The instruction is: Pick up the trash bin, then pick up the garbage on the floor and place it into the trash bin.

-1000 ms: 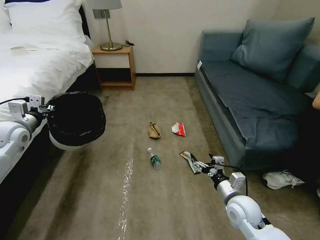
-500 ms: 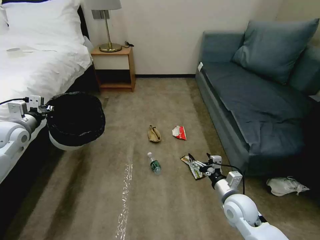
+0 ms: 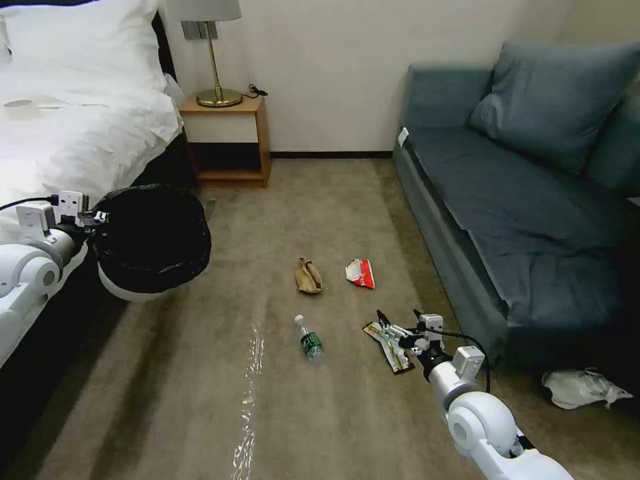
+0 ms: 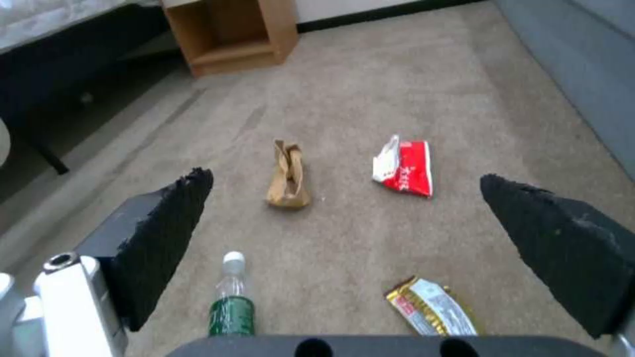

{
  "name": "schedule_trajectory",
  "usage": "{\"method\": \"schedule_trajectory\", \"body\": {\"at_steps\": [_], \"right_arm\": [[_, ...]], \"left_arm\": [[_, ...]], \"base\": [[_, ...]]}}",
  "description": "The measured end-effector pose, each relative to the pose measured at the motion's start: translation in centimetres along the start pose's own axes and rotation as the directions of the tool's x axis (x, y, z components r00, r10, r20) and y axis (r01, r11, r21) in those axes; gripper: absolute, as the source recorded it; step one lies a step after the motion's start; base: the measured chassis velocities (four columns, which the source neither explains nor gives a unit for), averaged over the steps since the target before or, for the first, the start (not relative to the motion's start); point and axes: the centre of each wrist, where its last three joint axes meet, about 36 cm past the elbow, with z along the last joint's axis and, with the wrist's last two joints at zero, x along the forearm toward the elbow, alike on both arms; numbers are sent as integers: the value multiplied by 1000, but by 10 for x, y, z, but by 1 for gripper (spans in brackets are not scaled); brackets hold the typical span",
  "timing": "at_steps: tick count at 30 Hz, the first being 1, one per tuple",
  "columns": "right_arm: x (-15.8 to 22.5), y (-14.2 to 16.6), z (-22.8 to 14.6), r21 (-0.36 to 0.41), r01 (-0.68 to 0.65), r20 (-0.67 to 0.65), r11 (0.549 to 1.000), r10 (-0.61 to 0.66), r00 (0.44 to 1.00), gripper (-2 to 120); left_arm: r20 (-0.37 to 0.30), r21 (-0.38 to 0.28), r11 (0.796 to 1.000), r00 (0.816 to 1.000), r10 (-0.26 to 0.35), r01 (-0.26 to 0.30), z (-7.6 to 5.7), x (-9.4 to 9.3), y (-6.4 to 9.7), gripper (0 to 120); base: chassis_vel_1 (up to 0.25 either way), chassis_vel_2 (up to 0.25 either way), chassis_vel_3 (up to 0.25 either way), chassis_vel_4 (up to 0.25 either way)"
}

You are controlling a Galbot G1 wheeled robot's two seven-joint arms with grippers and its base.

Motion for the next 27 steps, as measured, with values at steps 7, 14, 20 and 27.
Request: {"method": "schedule_trajectory", "body": {"at_steps": [7, 14, 20, 27], "right_arm": [[2, 0, 1, 3, -1, 0, 1000, 1, 1000, 100], [3, 0, 2, 6, -2, 0, 1000, 2, 1000, 100], [5, 1, 3, 13, -4, -2, 1000, 4, 1000, 100], [5, 2, 4, 15, -1, -1, 1000, 1, 1000, 100]], "left_arm": [[0, -5, 1000, 1000, 3, -3, 0, 1, -1, 5], [0, -8, 1000, 1000, 5, -5, 0, 3, -2, 5], [0, -8, 1000, 1000, 7, -7, 1, 3, -3, 5], [1, -7, 1000, 1000, 7, -7, 1, 3, -3, 5]], "base": [[-71, 69, 71, -72], [-86, 75, 79, -80], [-80, 84, 79, -91], [-70, 78, 77, -79]]}}
